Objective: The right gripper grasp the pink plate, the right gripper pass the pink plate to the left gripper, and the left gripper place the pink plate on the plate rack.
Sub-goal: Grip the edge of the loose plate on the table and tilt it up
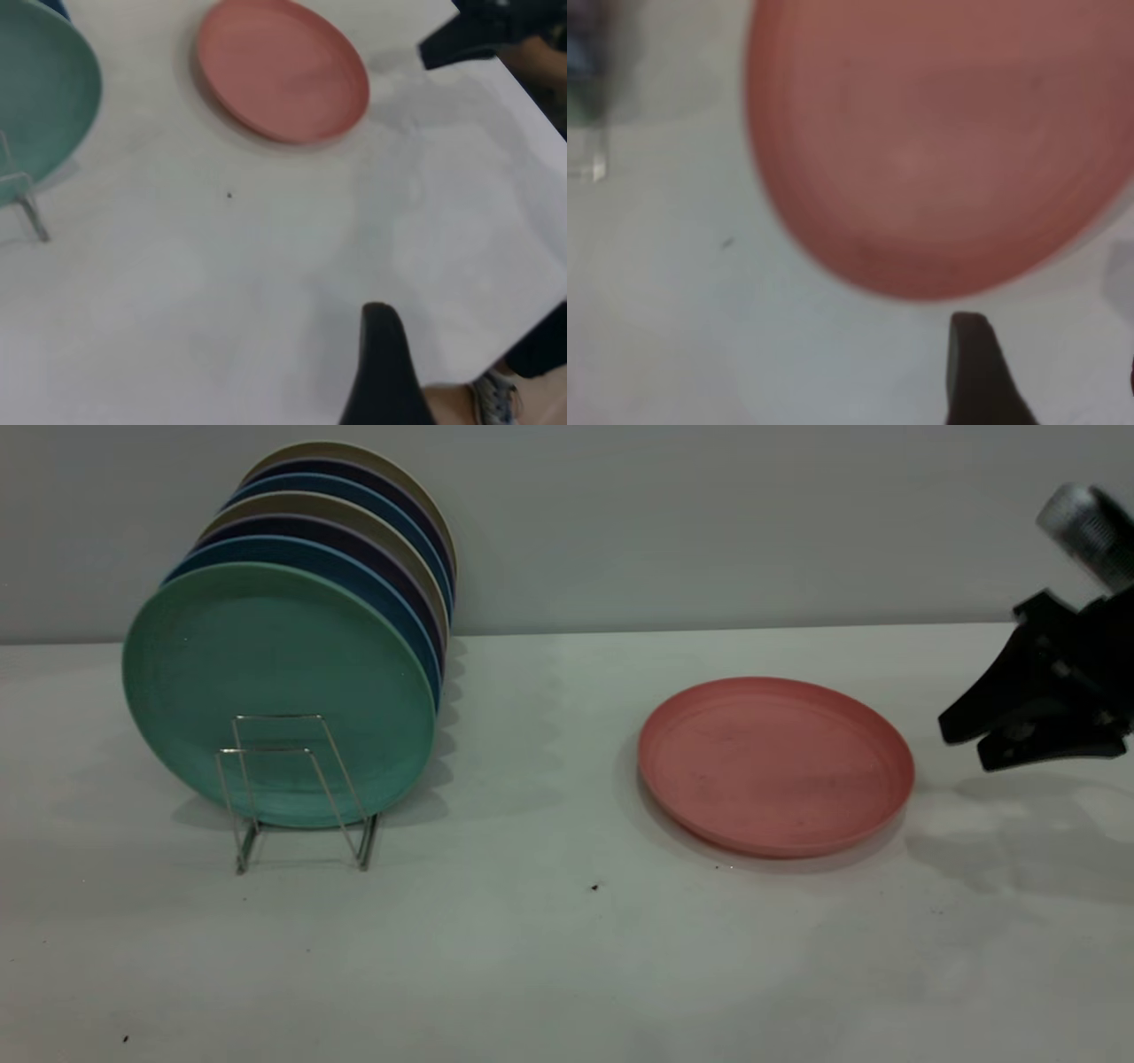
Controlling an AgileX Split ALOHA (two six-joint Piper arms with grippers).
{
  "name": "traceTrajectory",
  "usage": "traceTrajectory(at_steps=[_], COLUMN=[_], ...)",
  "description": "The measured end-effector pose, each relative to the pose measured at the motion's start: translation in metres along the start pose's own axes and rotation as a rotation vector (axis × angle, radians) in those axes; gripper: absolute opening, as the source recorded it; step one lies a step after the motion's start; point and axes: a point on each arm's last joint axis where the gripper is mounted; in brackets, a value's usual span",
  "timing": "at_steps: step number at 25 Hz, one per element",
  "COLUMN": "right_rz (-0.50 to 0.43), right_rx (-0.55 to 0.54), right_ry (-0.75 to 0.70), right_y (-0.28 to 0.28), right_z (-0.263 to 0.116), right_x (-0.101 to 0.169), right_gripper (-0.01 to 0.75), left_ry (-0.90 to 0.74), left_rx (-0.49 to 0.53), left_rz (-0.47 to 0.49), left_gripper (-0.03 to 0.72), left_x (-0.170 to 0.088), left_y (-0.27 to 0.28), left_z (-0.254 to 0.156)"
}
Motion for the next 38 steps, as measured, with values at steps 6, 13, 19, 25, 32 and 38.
traceTrajectory(at_steps=[6, 13, 19, 25, 32, 38], right_rz=[-0.043, -0.043, -0.041, -0.057, -0.104, -0.152], right_rx=[-0.049, -0.076, -0.103, -0.086, -0.107, -0.135], right_ry=[-0.039, -0.102, -0.124, -0.104, -0.081, -0.079], right_y=[-0.015, -0.033, -0.04, -0.06, -0.079, -0.083], right_z=[0.01, 0.011, 0.014, 0.01, 0.01, 0.011], right_x=[-0.017, -0.033, -0.035, -0.028, -0.015, -0.012], right_gripper=[0.427, 0.427, 0.404, 0.397, 0.381, 0.16], left_ry=[0.021, 0.023, 0.027, 0.027, 0.027, 0.027], left_rx=[0.005, 0.006, 0.011, 0.015, 0.038, 0.051], left_rz=[-0.01, -0.01, -0.018, -0.022, -0.054, -0.07], left_gripper=[0.544, 0.545, 0.545, 0.545, 0.545, 0.545], left_x=[-0.001, -0.001, -0.002, -0.002, -0.005, -0.007], left_y=[0.0, 0.0, 0.0, 0.0, 0.0, 0.001], left_z=[-0.001, -0.001, -0.001, -0.001, -0.003, -0.005])
Point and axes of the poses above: a point on each arm's last joint axis where the gripper is mounted, y pointing back along that axis away from the gripper, x along the wrist's bending axis when the last joint is at zero, z = x × y, and after that the axes turned 8 degrees about -y, right-handed
